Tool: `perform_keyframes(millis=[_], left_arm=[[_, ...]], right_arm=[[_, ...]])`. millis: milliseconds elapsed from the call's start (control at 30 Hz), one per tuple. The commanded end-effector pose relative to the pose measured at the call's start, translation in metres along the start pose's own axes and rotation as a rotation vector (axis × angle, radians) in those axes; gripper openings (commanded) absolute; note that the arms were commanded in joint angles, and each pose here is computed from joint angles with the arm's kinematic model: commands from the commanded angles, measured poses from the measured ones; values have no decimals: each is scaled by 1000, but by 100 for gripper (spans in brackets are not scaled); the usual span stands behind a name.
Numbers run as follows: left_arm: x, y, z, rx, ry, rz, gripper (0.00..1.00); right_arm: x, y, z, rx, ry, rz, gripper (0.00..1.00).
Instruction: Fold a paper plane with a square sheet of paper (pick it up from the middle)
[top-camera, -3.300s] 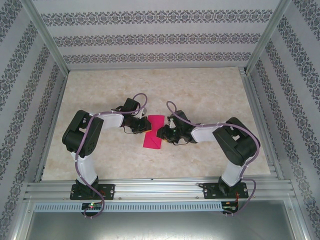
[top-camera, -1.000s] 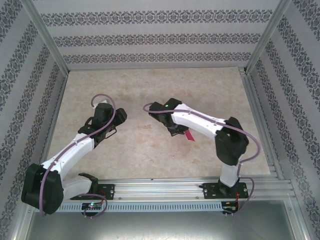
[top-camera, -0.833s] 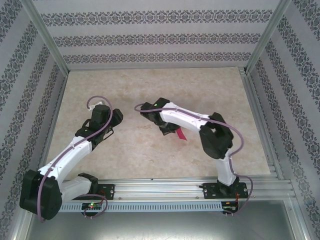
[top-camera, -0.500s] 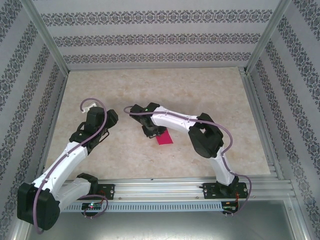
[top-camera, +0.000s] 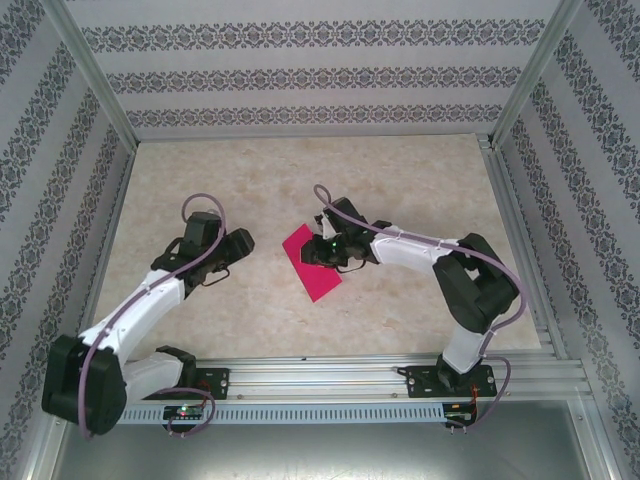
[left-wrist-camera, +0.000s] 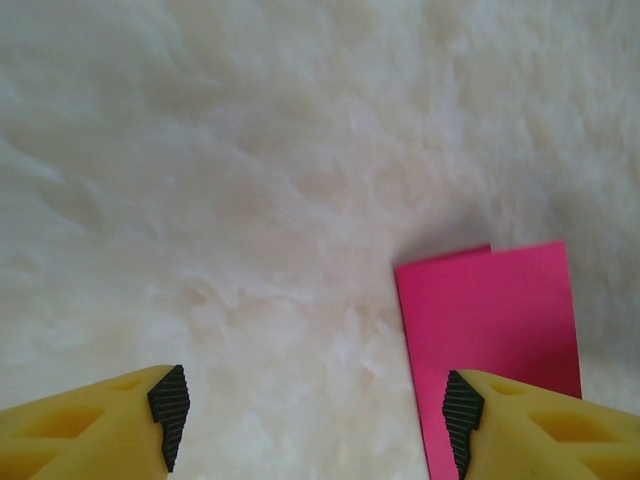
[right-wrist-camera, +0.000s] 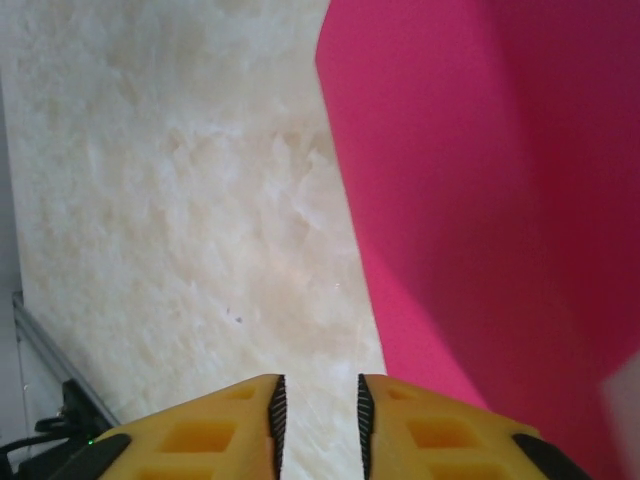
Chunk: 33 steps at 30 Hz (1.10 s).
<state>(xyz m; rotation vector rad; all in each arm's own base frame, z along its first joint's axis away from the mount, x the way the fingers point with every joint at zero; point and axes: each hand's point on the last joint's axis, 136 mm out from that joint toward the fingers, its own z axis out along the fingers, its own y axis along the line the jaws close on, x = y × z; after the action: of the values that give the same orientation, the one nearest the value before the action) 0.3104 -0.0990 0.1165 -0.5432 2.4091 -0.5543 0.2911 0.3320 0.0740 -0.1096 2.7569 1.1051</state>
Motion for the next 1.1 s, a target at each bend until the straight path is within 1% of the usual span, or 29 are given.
perform_keyframes(millis=[0,67,167,267,367,433,500,567,633,700,767,833,867,967,1067], left_arm=[[-1,-36,6,149,80,18,70],[5,-44,14,186,130,21,70],[14,-53,25,206,197,36,69],[23,-61,37,222,252,46,69],[29,-70,48,230,291,53,67],[31,-76,54,241,302,52,67],[31,-82,61,254,320,35,62],[33,-87,69,261,345,25,54],[35,-93,76,280,372,19,46],[35,-96,81,281,380,22,40],[36,-96,87,269,386,21,36],[38,-98,92,278,400,17,31],[39,-101,94,290,406,18,30],[44,-107,100,309,430,23,29],[48,-111,107,319,451,32,28]], right_arm=[[-3,8,16,-71,14,-2,24],[-1,-9,23,-22,7,31,23],[1,-31,29,36,-19,98,23],[6,-42,42,33,-59,194,22],[9,-57,46,64,-136,312,21],[11,-66,46,98,-210,391,20],[16,-69,48,113,-265,453,19],[18,-68,50,113,-310,493,20],[15,-59,48,88,-337,470,20],[9,-47,40,64,-353,408,24],[1,-27,27,11,-355,328,26],[-3,-11,10,-21,-364,240,30],[-4,-5,3,-28,-357,209,31],[-1,-6,-13,-8,-322,156,34],[3,-21,-24,21,-293,141,36]])
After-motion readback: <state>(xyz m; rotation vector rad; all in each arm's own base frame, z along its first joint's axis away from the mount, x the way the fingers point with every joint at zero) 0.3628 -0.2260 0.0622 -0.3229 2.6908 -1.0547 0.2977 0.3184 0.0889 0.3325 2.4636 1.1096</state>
